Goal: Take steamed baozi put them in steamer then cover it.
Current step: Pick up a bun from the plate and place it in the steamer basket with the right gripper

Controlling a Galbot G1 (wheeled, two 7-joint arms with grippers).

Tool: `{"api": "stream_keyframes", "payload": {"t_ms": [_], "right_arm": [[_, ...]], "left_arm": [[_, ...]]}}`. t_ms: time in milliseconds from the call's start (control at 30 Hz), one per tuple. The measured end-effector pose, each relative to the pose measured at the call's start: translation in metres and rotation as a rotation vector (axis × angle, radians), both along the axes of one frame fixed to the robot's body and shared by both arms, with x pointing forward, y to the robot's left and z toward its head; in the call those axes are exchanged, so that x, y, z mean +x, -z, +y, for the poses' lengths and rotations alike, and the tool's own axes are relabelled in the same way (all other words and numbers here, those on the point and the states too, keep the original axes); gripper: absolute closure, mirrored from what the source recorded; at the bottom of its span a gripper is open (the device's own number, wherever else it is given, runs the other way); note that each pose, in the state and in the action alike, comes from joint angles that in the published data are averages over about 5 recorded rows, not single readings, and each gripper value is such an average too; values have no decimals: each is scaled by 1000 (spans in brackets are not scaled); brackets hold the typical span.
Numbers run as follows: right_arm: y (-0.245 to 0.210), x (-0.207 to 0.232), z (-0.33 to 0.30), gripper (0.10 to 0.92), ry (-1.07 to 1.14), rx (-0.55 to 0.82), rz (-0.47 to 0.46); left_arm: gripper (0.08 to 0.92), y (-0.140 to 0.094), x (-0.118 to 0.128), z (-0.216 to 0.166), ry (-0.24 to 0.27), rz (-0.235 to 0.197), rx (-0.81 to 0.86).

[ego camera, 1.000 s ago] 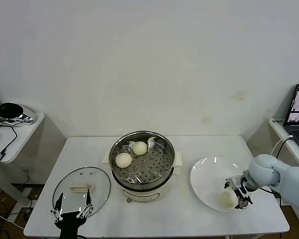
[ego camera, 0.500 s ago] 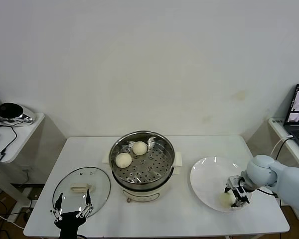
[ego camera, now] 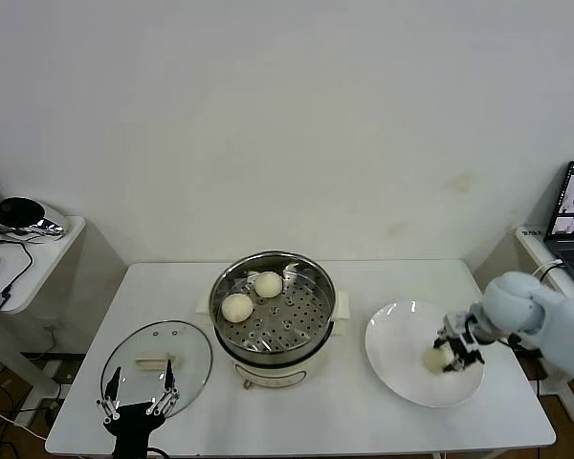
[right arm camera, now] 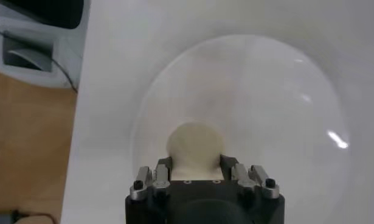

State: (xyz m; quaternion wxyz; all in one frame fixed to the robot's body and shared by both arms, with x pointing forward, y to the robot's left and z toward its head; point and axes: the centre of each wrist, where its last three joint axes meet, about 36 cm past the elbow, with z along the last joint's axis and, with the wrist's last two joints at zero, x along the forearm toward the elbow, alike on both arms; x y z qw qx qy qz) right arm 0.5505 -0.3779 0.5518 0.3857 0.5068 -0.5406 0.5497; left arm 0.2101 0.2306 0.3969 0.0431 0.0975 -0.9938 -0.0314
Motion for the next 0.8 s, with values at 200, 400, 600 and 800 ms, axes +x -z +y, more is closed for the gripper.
{"api": "stream_keyframes", "payload": {"t_ms": [200, 400, 600, 800], "right_arm": [[-60, 27, 8, 505, -17, 54, -82], [-118, 52, 45, 505, -118, 106, -156], [-151, 68, 110, 505, -303, 148, -184], [-151, 77, 183, 498, -517, 145, -179]], "left_arm": [[177, -2, 1, 0, 3, -6, -2], [177, -2, 3, 0, 3, -12, -5], [177, -4, 4, 1, -4, -21, -2], [177, -7, 6, 3, -19, -35, 1]]}}
